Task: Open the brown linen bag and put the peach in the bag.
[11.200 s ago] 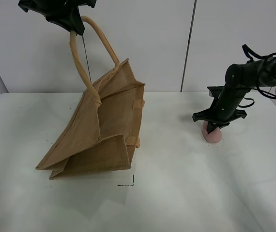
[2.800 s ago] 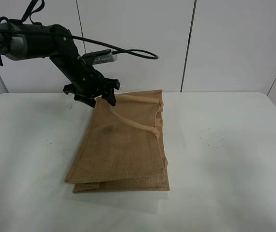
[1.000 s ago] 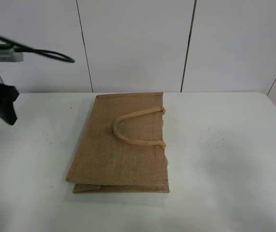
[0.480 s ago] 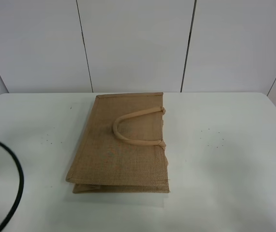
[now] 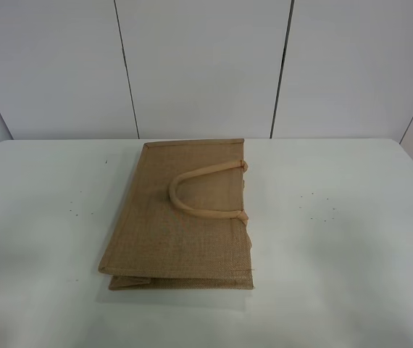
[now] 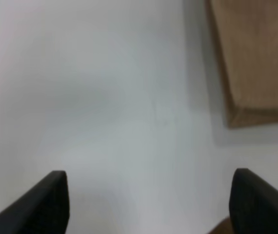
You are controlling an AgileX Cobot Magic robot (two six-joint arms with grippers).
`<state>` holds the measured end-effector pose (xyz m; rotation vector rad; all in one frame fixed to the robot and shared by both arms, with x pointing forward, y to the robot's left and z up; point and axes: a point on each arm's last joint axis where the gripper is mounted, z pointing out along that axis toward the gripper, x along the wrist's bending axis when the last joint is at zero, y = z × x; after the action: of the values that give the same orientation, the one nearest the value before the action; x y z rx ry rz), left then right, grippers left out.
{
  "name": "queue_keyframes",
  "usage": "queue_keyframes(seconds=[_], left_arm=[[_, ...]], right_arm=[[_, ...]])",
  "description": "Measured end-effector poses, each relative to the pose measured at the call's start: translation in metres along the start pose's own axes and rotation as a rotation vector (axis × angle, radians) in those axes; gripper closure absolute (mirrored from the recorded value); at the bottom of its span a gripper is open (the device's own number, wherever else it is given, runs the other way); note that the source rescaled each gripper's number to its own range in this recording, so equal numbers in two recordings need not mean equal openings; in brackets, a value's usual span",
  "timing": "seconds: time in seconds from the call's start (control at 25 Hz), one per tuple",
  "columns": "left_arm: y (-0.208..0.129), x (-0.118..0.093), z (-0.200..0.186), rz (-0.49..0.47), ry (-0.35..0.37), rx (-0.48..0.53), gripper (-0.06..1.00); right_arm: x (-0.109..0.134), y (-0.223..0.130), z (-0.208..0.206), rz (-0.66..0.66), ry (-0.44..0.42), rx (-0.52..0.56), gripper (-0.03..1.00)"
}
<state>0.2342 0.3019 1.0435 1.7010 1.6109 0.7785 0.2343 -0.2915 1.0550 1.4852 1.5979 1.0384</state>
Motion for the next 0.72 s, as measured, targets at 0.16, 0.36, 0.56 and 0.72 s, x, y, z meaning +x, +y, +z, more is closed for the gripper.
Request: queue_keyframes(seconds=[0.16, 0.36, 0.56, 0.72], left_arm=[[-0.0048, 0.0001, -0.0055, 0.0, -0.001, -0.049, -0.03], [-0.0048, 0.0001, -0.0055, -0.001, -0.001, -0.049, -0.03], [-0.0048, 0.0001, -0.0055, -0.003, 0.001, -0.049, -0.03], [-0.0049, -0.0005, -0.0056, -0.029, 0.036, -0.05, -0.03]], right_arm=[[0.0, 0.0, 0.0, 0.0, 0.0, 0.0, -0.03], [0.0, 0.0, 0.0, 0.0, 0.0, 0.0, -0.03], [0.0, 0.0, 0.0, 0.0, 0.0, 0.0, -0.03], [0.0003, 0.0, 0.0, 0.002, 0.003, 0.0, -0.03]])
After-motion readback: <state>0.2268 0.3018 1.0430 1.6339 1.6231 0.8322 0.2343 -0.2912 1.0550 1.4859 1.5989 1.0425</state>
